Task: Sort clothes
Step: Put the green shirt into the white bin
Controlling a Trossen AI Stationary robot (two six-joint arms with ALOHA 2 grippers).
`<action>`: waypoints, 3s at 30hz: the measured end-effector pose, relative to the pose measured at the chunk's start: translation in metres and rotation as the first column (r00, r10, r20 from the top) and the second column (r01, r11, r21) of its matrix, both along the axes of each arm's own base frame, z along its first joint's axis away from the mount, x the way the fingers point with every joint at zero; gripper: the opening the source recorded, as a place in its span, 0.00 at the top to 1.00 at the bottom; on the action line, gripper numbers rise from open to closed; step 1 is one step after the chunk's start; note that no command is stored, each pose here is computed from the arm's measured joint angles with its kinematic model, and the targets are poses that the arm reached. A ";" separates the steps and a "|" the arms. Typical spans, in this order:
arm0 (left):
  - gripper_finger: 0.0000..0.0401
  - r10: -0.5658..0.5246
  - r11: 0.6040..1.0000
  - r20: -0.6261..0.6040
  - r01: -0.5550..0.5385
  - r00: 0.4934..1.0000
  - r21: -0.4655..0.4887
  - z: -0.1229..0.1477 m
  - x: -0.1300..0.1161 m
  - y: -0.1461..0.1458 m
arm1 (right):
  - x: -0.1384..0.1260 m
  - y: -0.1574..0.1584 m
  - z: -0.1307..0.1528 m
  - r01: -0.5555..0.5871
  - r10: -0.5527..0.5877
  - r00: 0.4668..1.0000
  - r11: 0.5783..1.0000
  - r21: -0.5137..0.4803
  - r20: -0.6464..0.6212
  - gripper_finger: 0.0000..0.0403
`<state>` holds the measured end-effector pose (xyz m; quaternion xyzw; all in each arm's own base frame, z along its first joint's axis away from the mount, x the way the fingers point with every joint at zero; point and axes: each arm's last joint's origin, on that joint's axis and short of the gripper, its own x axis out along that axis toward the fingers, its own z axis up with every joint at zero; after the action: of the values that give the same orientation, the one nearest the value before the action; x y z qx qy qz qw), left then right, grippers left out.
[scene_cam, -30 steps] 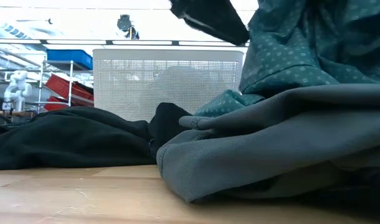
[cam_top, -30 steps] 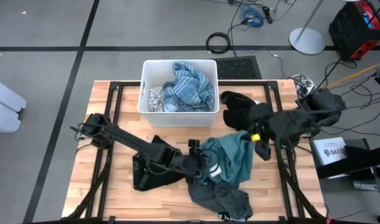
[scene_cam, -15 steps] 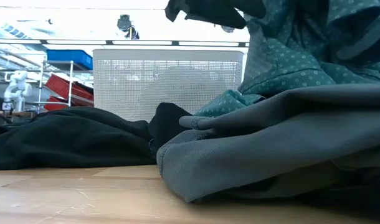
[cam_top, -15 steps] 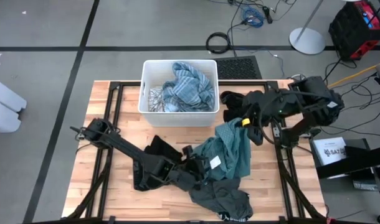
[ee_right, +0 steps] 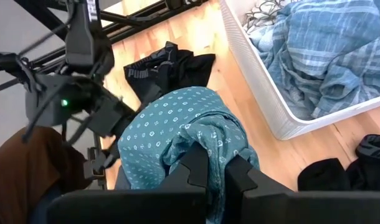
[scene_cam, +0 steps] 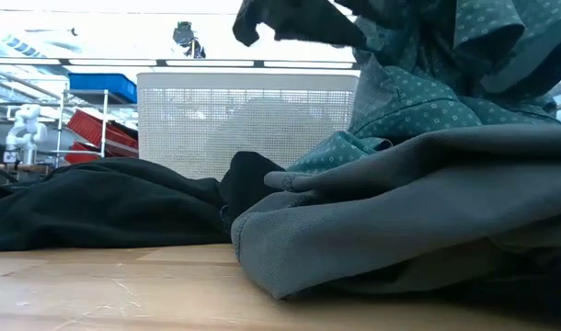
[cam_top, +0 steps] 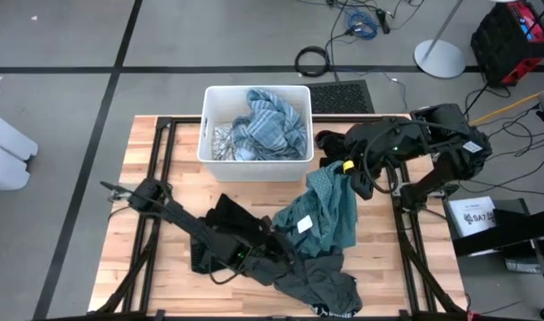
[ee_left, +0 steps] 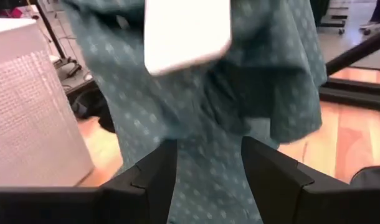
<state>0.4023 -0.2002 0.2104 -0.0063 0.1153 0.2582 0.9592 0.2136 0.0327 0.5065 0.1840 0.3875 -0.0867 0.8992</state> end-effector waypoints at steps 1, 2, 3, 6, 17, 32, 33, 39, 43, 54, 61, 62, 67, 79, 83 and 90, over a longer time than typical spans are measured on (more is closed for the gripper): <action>0.53 0.016 1.000 -0.004 -0.016 1.000 0.013 -0.004 0.001 0.001 | 0.000 0.000 0.000 0.000 0.000 1.000 1.000 0.000 0.000 1.00; 0.53 0.043 0.999 -0.003 -0.043 0.999 0.026 -0.007 0.003 0.003 | 0.000 0.000 0.000 0.000 0.000 1.000 1.000 0.001 0.000 1.00; 0.53 0.071 0.997 0.003 -0.071 0.997 0.034 -0.010 0.005 0.005 | 0.000 0.000 0.000 -0.001 0.001 1.000 1.000 0.002 0.000 1.00; 0.53 0.126 0.990 0.007 -0.126 0.992 0.059 -0.016 0.011 0.015 | 0.000 0.000 0.000 -0.003 0.003 1.000 1.000 0.003 -0.001 1.00; 0.53 0.120 0.983 0.010 -0.120 0.993 0.141 -0.011 0.020 0.023 | 0.000 0.000 0.000 -0.022 0.022 1.000 1.000 -0.015 -0.003 1.00; 0.68 0.101 0.981 -0.004 -0.099 0.995 0.164 -0.009 0.027 0.038 | 0.000 0.000 0.000 -0.020 0.020 1.000 1.000 -0.015 -0.003 1.00; 0.75 0.098 0.978 -0.017 -0.093 0.995 0.185 -0.009 0.027 0.038 | 0.000 0.000 0.000 -0.020 0.020 1.000 1.000 -0.015 -0.003 1.00; 0.97 0.101 0.942 -0.063 -0.075 0.993 0.327 0.019 0.015 0.028 | 0.000 0.000 0.000 -0.020 0.020 1.000 1.000 -0.017 -0.003 1.00; 0.98 0.163 0.899 -0.070 -0.119 0.984 0.422 0.055 -0.004 0.022 | 0.000 0.000 0.000 -0.030 0.030 1.000 0.999 -0.031 -0.003 1.00; 0.99 0.239 0.847 -0.024 -0.196 0.971 0.494 0.165 -0.073 0.032 | 0.009 -0.001 0.009 -0.082 0.110 0.987 0.971 -0.226 0.114 1.00; 0.99 0.238 0.853 0.020 -0.219 0.971 0.473 0.214 -0.116 0.046 | 0.022 0.000 0.032 -0.103 0.263 0.914 0.886 -0.452 0.308 1.00; 0.99 0.234 0.858 0.031 -0.221 0.972 0.464 0.220 -0.122 0.049 | 0.024 0.000 0.037 -0.094 0.289 0.893 0.870 -0.485 0.344 1.00; 0.99 0.222 0.855 0.069 -0.229 0.973 0.465 0.252 -0.149 0.065 | 0.030 -0.001 0.060 0.002 0.391 0.785 0.774 -0.633 0.481 1.00; 1.00 -0.091 0.828 0.496 -0.211 0.864 0.520 0.361 -0.220 0.105 | 0.024 -0.002 0.106 0.345 0.559 0.575 0.497 -0.796 0.598 1.00; 1.00 -0.162 0.813 0.612 -0.246 0.774 0.527 0.391 -0.239 0.119 | 0.017 -0.006 0.121 0.494 0.572 0.506 0.422 -0.760 0.646 1.00; 1.00 -0.154 0.755 0.644 -0.331 0.750 0.566 0.426 -0.257 0.146 | 0.019 -0.033 0.123 0.547 0.521 0.479 0.453 -0.704 0.707 1.00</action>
<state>0.1455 -0.0538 0.6359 0.2302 -0.3253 0.3110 0.8628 0.2327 0.0001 0.6299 -0.2968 -0.2416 -0.1762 0.9069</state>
